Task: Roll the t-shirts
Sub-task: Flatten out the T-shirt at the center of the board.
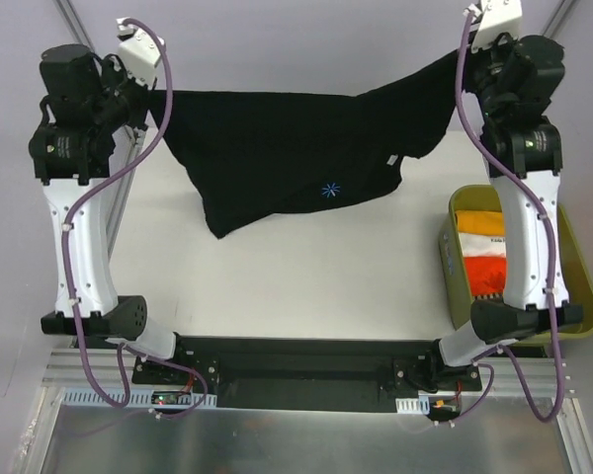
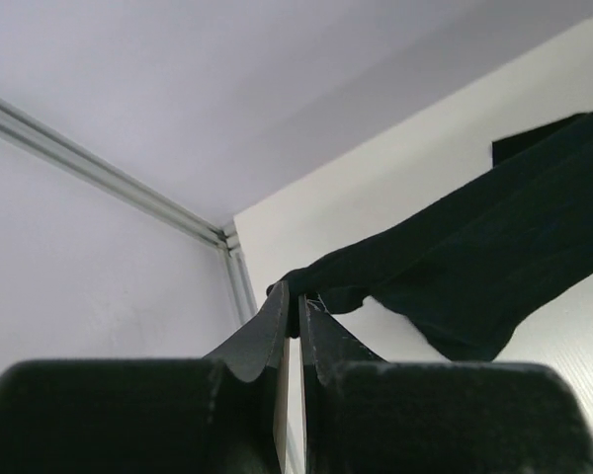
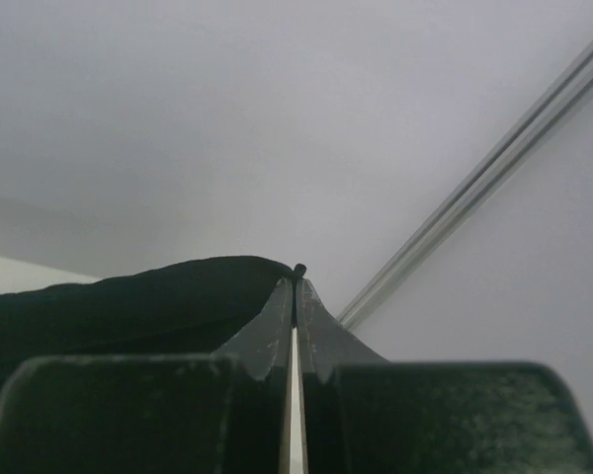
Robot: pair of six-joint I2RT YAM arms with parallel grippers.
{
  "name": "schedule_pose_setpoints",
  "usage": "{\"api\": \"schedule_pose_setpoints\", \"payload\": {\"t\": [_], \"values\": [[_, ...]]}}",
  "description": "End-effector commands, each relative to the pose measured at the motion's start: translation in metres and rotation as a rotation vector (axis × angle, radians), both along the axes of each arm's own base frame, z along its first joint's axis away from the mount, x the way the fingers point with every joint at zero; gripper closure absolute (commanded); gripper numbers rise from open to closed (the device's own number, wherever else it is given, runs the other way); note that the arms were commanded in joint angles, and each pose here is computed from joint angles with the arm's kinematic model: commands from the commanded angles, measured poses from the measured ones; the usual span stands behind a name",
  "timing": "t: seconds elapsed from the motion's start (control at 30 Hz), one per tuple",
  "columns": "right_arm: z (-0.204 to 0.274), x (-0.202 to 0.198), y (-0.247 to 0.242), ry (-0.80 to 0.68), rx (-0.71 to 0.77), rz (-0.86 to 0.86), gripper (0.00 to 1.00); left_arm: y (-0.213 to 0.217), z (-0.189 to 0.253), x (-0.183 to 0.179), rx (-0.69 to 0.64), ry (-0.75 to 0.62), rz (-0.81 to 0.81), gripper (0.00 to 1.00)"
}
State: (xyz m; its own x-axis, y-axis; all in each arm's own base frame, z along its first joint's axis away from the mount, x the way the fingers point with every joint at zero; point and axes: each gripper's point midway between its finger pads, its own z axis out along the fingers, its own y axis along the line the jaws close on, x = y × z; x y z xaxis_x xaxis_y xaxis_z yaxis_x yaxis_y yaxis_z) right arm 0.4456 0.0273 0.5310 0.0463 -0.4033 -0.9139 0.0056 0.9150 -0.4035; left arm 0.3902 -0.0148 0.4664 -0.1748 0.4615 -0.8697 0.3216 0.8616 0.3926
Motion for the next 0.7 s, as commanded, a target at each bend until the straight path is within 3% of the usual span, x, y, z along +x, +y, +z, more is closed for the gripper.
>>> {"api": "schedule_pose_setpoints", "payload": {"t": [0.0,0.17,0.5,0.67], "values": [[0.105,-0.083,-0.007,-0.301,-0.035,0.009,0.99,0.012,0.091,-0.060,-0.025,-0.277,0.083,1.00],[0.145,-0.164,-0.004,-0.438,-0.046,0.064,0.99,0.016,0.142,-0.113,-0.003,-0.465,0.100,1.00],[0.186,-0.315,-0.016,-0.640,0.136,0.209,0.99,0.027,0.201,-0.261,0.065,-0.792,0.170,1.00],[0.220,-0.358,-0.027,-0.774,0.175,0.185,0.99,0.035,0.230,-0.303,0.117,-0.937,0.224,1.00]]}}
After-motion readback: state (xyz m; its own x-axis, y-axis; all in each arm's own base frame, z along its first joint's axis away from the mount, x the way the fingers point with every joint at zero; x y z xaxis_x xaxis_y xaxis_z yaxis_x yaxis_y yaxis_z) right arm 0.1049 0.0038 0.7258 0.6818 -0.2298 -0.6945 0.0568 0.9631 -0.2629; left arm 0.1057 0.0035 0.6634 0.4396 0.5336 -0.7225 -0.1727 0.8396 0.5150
